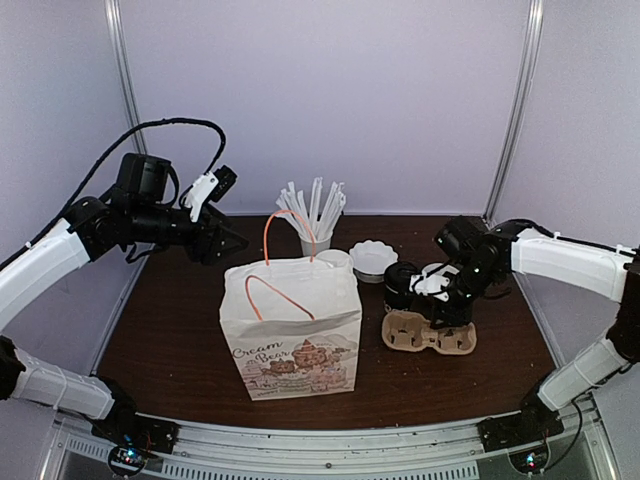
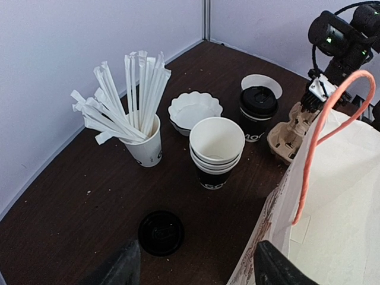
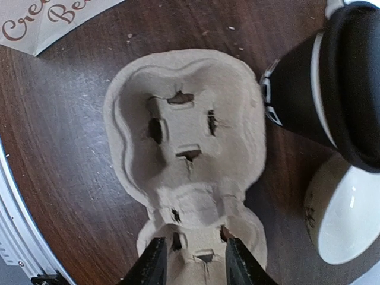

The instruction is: Pack the takeout coffee

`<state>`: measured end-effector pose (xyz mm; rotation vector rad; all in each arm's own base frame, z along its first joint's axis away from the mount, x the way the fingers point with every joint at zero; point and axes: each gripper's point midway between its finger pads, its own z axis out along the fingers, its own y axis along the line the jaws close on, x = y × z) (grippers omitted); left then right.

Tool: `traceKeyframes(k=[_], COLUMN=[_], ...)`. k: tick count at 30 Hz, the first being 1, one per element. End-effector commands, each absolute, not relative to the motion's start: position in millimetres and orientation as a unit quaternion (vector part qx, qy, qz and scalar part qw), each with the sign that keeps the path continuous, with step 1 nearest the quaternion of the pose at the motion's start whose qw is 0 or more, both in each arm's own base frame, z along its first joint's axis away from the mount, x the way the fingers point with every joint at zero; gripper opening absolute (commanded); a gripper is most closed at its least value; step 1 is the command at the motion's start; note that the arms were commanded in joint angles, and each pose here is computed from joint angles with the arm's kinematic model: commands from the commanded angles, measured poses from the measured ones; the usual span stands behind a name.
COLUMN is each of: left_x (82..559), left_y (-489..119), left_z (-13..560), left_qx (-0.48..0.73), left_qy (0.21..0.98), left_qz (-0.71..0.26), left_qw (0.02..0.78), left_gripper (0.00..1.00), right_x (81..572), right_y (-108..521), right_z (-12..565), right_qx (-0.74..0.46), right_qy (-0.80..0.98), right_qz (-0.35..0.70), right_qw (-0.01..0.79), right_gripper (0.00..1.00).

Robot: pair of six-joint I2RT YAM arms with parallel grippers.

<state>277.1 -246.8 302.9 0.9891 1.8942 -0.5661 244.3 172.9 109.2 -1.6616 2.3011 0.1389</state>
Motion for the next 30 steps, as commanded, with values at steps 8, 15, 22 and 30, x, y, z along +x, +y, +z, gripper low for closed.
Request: traceKeyframes(k=[8,15,22,30], left_x=[283.3,283.8,283.9,283.3], left_y=[-246.3,-246.4,-245.0,-245.5], left_z=[309.2,308.6,308.6,307.1], left_qx=[0.392,0.393,0.392,0.393], left_qy=[0.759,0.759,0.760,0.761], left_qz=[-0.234,-0.240,-0.240,-0.242], left_qw=[0.464,0.460,0.459,0.457], left_gripper=[0.69,0.69,0.69,0.69], right_x=[245.2,250.3,252.1,253.6], right_y=[191.6,187.9,187.8,185.6], right_z=[76.8,68.8,61.2,56.1], right_qx=[-0.610,-0.610,-0.615,-0.619], right_qy=[0.780,0.783,0.781,0.780], right_qz=[0.074,0.058,0.055,0.048], right_qw=[0.115,0.108,0.090,0.080], right_gripper=[0.51,0.53,0.46,0.42])
